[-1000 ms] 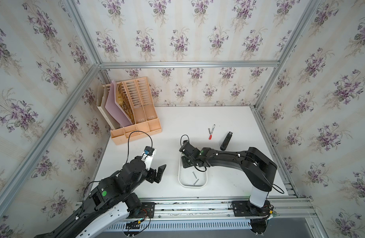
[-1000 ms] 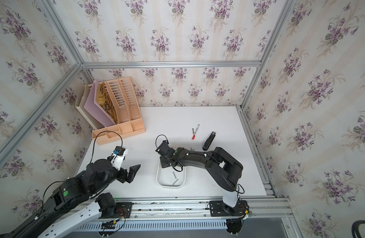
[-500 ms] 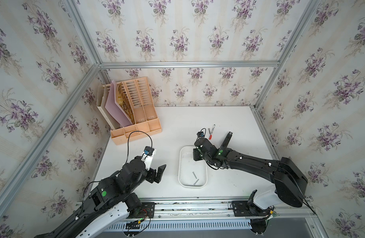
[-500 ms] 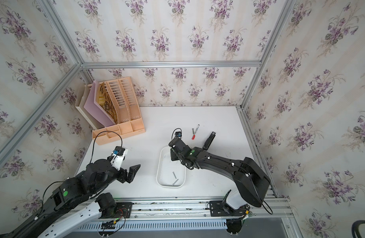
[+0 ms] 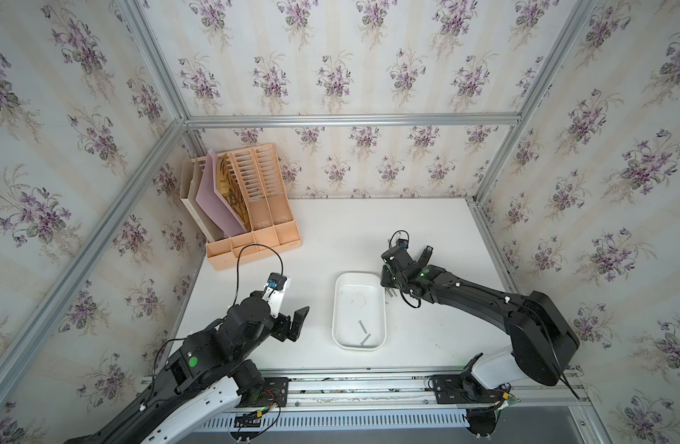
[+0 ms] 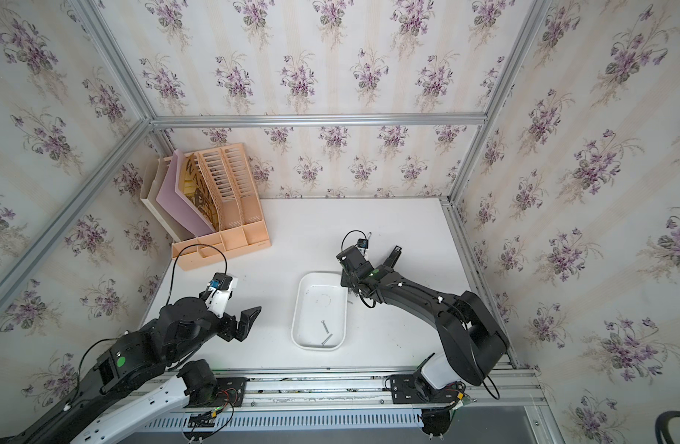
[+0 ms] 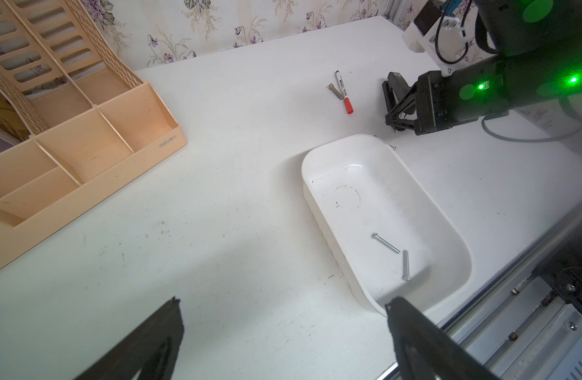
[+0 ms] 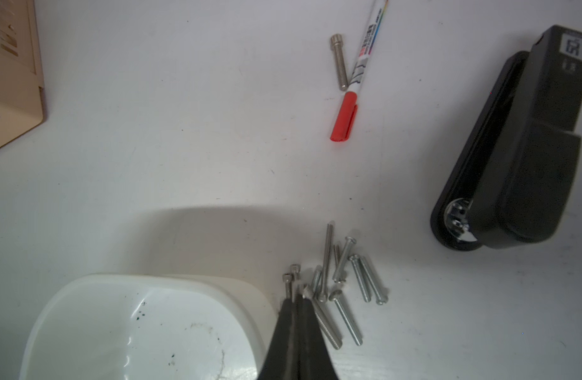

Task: Take out the screws from the storage box
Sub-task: Place the screw at the center of the board.

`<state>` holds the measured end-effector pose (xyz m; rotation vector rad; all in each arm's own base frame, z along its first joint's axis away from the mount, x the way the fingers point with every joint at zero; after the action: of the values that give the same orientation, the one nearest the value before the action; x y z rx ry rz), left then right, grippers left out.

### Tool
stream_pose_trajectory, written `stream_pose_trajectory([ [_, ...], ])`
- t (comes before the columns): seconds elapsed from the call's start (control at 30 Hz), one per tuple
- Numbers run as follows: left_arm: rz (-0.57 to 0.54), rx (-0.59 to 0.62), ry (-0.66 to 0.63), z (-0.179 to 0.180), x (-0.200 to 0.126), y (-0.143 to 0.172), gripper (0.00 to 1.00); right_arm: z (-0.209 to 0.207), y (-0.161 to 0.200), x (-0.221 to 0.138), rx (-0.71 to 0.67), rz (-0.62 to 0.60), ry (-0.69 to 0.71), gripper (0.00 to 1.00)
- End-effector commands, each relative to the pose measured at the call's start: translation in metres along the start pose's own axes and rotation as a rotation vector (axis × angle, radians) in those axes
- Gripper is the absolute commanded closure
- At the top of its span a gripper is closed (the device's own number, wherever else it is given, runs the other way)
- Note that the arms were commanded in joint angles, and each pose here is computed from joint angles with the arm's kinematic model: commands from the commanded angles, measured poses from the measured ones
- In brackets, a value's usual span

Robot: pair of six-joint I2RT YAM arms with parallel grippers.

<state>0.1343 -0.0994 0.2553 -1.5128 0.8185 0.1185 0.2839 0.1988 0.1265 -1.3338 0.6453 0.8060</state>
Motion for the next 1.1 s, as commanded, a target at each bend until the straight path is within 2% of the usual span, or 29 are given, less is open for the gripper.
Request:
stream_pose_trajectory([
  [0.0,-0.021,-0.011,-0.001,0.000,-0.003,-0.005,0.01,-0.009,0.006,0.009,0.034,0.053,0.026,1.00],
  [0.37,-0.026,-0.014,-0.002,0.001,-0.004,-0.005,0.01,-0.010,0.020,0.043,0.035,0.210,0.008,1.00],
  [0.7,-0.026,-0.016,-0.002,0.001,-0.004,-0.005,0.01,-0.012,0.022,0.046,0.039,0.225,0.012,1.00],
  [0.8,-0.029,-0.019,0.000,0.001,-0.006,-0.005,0.01,-0.013,0.021,0.046,0.039,0.224,0.016,0.95],
  [0.97,-0.025,-0.015,-0.006,0.001,-0.003,-0.005,0.01,-0.014,0.021,0.048,0.038,0.227,0.019,0.79],
  [1.07,-0.018,-0.010,-0.007,0.000,-0.001,-0.005,0.01,-0.013,0.019,0.046,0.036,0.220,0.011,0.78],
])
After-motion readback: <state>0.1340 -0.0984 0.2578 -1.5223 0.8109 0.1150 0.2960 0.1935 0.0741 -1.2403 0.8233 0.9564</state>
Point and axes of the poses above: each gripper's point midway between its finger pads, its own x axis out along the fingers, its own z axis along the line the jaws close on, y = z × x, the point moved 5 cm from there along -x, back along the fingers, and after that the axes turned 5 degrees about -x, right-handed, at the moved point
